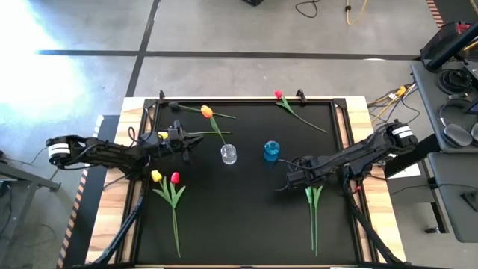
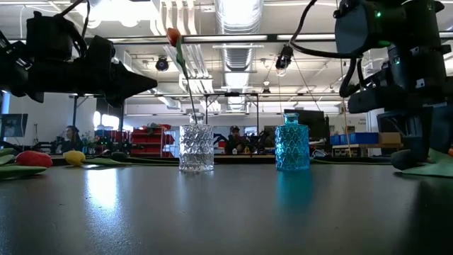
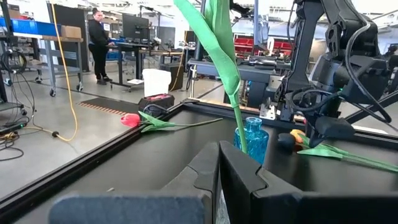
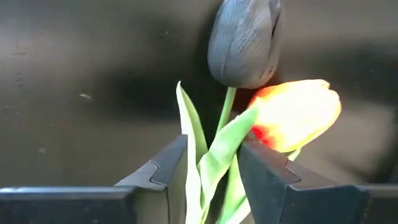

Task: Sort flowers into vase by color
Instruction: Put the bottom black flower into the blue vase

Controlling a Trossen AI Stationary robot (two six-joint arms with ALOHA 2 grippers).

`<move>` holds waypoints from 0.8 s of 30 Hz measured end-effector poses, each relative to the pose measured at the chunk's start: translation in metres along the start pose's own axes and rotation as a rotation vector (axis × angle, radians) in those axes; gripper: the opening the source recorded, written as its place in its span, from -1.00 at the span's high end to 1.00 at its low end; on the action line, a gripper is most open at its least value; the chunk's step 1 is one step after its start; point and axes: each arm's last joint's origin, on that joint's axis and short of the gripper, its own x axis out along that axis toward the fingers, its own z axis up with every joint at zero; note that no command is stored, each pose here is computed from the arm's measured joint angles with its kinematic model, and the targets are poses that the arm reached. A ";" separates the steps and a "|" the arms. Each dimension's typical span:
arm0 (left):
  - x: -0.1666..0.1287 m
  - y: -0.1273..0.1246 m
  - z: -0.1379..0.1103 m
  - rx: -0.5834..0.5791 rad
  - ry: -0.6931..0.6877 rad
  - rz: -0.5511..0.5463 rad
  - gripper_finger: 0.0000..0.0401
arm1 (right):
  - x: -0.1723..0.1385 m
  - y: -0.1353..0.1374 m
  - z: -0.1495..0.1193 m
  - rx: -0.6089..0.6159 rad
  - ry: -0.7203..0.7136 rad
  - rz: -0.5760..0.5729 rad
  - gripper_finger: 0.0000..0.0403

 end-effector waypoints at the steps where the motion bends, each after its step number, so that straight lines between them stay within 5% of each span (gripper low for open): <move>1: 0.000 0.000 0.000 -0.001 0.001 0.000 1.00 | 0.001 0.001 0.000 0.000 0.000 0.005 0.41; 18: 0.000 0.000 -0.001 -0.015 0.005 0.000 1.00 | 0.018 -0.002 0.001 -0.034 0.000 -0.044 0.56; 24: 0.000 0.000 -0.001 -0.015 0.005 0.000 1.00 | -0.001 0.010 -0.001 -0.139 0.002 0.083 0.82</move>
